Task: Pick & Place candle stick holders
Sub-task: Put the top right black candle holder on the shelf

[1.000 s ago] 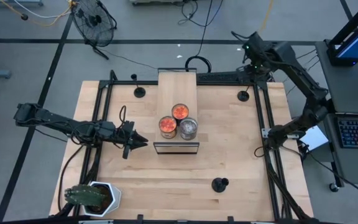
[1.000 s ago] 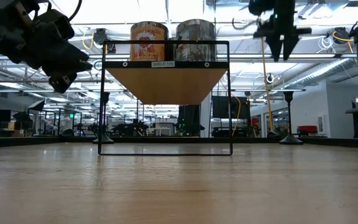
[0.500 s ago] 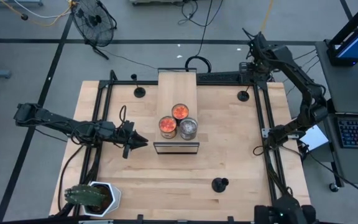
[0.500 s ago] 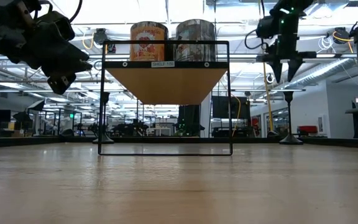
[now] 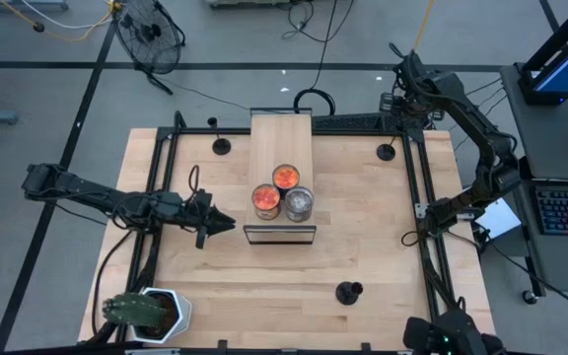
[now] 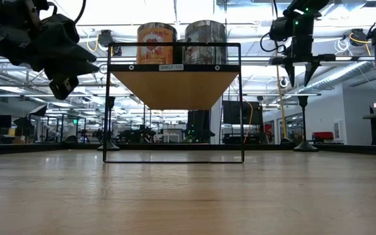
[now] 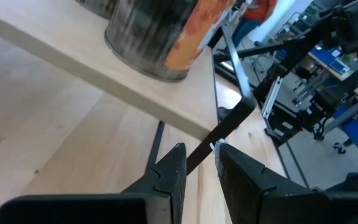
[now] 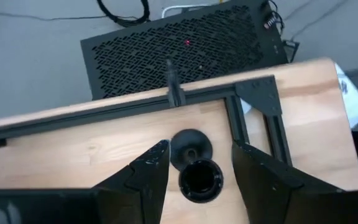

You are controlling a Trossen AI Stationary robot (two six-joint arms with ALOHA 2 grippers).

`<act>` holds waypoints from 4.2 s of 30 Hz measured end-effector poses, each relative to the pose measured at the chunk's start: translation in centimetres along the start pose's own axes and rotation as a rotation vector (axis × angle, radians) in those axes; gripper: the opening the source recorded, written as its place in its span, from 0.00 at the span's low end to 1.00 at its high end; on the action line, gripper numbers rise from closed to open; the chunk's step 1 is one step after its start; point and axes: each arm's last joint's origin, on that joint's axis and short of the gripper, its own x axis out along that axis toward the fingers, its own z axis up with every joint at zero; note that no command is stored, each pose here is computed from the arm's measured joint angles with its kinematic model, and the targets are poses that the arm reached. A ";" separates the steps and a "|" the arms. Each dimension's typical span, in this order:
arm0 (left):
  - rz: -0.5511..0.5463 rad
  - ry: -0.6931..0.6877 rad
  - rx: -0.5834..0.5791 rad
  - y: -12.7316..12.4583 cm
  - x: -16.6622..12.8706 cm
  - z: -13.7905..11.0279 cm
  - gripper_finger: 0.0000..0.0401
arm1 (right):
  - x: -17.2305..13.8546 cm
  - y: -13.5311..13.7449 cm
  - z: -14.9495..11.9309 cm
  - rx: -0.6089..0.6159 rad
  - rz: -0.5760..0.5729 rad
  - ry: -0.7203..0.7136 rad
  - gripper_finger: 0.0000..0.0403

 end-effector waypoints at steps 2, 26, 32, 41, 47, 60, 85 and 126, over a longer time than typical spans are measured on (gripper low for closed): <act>-0.007 -0.011 -0.001 -0.1 0.0 0.1 0.23 | 0.0 0.0 0.0 0.024 -0.001 0.002 0.41; -0.016 -0.023 -0.013 -0.1 0.0 0.2 0.23 | -0.5 0.3 -2.0 0.292 -0.107 0.082 0.41; -0.016 -0.022 -0.013 -0.1 0.0 0.2 0.23 | -0.5 0.0 -2.3 0.376 -0.135 0.101 0.41; -0.016 -0.021 -0.002 -0.1 0.0 0.2 0.23 | -0.5 0.0 -2.3 0.488 -0.128 0.122 0.41; -0.017 -0.021 -0.003 -0.1 0.0 0.2 0.23 | -0.1 0.0 -2.6 0.527 -0.128 0.153 0.41; -0.058 0.007 -0.013 -0.3 0.0 0.1 0.23 | 4.0 1.1 -4.5 0.546 -0.044 0.202 0.41; -0.059 0.007 0.021 -0.3 0.0 0.1 0.23 | 0.2 -1.1 -4.5 0.788 -0.026 -0.009 0.41; -0.059 0.012 -0.057 -0.3 0.0 0.1 0.23 | 6.8 -1.7 -5.5 0.769 0.036 0.084 0.14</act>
